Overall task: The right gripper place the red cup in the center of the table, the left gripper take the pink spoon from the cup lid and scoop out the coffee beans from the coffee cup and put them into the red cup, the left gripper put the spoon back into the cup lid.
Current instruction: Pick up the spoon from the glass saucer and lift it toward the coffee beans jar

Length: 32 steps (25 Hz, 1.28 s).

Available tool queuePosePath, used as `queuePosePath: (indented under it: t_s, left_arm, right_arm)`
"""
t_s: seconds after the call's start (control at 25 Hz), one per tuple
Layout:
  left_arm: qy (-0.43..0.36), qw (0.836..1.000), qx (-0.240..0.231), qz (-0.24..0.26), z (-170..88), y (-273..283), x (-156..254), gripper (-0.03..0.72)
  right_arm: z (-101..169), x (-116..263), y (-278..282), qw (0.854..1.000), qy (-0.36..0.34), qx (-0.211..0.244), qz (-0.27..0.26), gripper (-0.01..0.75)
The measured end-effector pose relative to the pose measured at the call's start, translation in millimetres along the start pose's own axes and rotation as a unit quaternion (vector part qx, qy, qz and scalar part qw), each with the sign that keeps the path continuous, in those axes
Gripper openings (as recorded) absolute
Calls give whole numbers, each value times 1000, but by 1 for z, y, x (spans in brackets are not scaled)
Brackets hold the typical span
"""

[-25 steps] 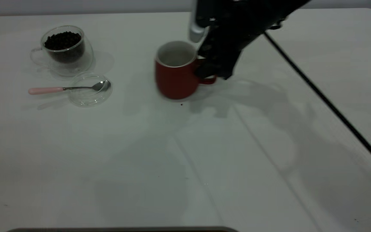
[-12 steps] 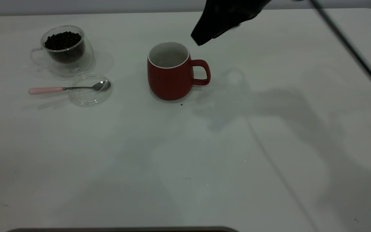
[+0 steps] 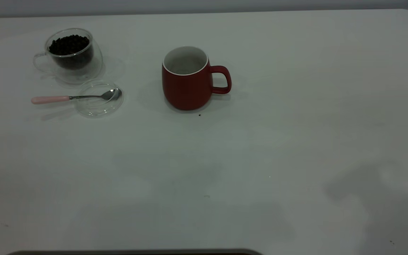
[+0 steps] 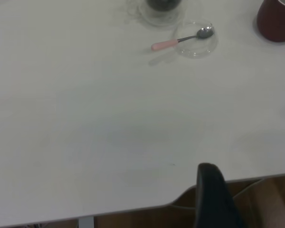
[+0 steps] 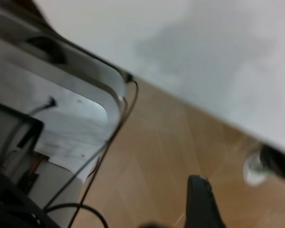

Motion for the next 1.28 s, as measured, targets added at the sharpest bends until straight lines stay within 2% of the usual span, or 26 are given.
queuePosePath:
  t_s: [0.2,0.36,0.6,0.72,0.96,1.16,1.28]
  left_arm:
    - [0,1000,0,0,0,0,0,451]
    - [0,1000,0,0,0,0,0,451]
    - [0,1000,0,0,0,0,0,451]
    - [0,1000,0,0,0,0,0,451]
    - [0,1000,0,0,0,0,0,451]
    - [0,1000,0,0,0,0,0,451]
    - [0,1000,0,0,0,0,0,451]
  right_arm:
    - [2,59,-15,997,-65,8,-33,507]
    - [-2,87,-7,987,-114,33,-111,505]
    - [3,109,31,949,-132,87,-274,475]
    - [8,119,42,930,-141,100,-326,454]
    - [13,135,54,897,-159,122,-394,438]
    - [12,151,62,859,-208,164,-438,438]
    - [12,153,62,854,-216,169,-441,438]
Point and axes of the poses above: a point on each arm's last joint axis where the gripper is mounted, y pointing back along that axis away from the gripper, z along the wrist's bending axis when the last joint is at zero, x = y × z, the point moved 7 cm from there along -y, pointing out along that axis toward the gripper, and after that the axes turned 9 degrees about y, right-handed, at the moved point
